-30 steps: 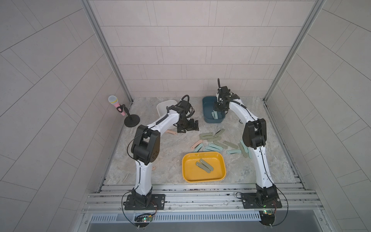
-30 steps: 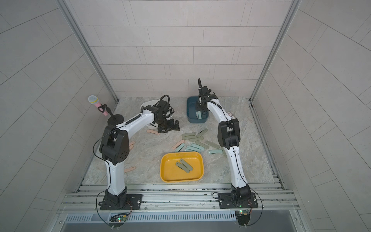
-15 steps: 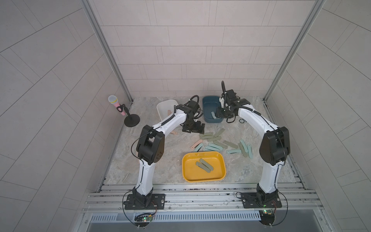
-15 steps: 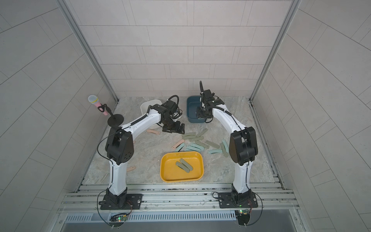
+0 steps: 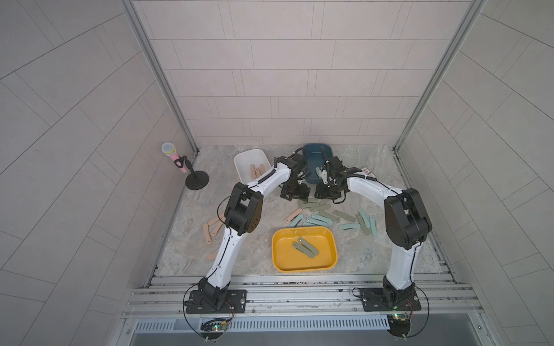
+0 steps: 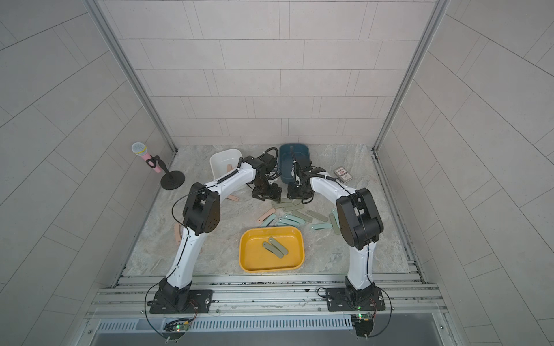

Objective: Place the fruit knives into the storage box by color
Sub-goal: Pick up the fruit knife from the center of the board.

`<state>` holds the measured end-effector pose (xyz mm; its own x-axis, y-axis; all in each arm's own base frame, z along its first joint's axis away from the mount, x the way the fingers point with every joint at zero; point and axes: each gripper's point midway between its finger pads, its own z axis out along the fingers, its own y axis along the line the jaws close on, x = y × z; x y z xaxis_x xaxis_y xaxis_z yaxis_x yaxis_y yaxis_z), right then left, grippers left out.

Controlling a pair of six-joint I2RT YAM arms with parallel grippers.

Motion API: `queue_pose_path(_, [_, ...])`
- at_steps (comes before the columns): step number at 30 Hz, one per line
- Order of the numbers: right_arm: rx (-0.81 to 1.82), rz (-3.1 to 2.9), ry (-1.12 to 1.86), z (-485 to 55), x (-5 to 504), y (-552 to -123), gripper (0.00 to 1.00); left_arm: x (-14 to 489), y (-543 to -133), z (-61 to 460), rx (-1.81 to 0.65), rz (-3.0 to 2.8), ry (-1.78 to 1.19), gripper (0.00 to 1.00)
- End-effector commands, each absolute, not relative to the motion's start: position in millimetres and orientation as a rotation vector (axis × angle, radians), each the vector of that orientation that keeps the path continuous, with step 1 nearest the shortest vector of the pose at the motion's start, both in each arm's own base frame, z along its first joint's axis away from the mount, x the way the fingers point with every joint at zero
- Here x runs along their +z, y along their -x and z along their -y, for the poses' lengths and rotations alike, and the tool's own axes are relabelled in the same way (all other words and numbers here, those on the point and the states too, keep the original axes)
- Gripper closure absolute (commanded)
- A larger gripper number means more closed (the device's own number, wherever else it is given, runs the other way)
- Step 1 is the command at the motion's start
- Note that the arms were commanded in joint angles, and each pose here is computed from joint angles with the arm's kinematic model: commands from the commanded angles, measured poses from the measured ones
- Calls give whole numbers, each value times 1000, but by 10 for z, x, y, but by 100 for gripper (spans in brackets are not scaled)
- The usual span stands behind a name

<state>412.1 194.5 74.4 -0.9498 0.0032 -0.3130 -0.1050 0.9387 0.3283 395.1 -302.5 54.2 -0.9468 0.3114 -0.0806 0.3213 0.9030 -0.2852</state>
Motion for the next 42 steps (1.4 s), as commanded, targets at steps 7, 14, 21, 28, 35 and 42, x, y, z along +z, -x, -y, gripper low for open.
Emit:
queue_pose_path(7, [528,-2768,-5,-1793,739,-4124,57,369,-3875,3043,-217,-3033,-647,16])
queue_pose_path(14, [547,-2744,-44,-1673,833,-4053,60,258,-3833,3063,-115,-3023,-708,16])
queue_pose_path(21, [536,-2732,-40,-1610,927,-3973,60,258,-3911,3099,-100,-3003,-673,29])
queue_pose_path(28, [543,-2720,-35,-1610,988,-3974,60,275,-4007,3087,-70,-2982,-644,41])
queue_pose_path(35, [539,-2720,-32,-1598,1006,-3956,60,192,-4047,3173,-100,-2988,-641,42])
queue_pose_path(42, [541,-2720,-32,-1594,1009,-3961,59,78,-3985,3178,-68,-3005,-680,39])
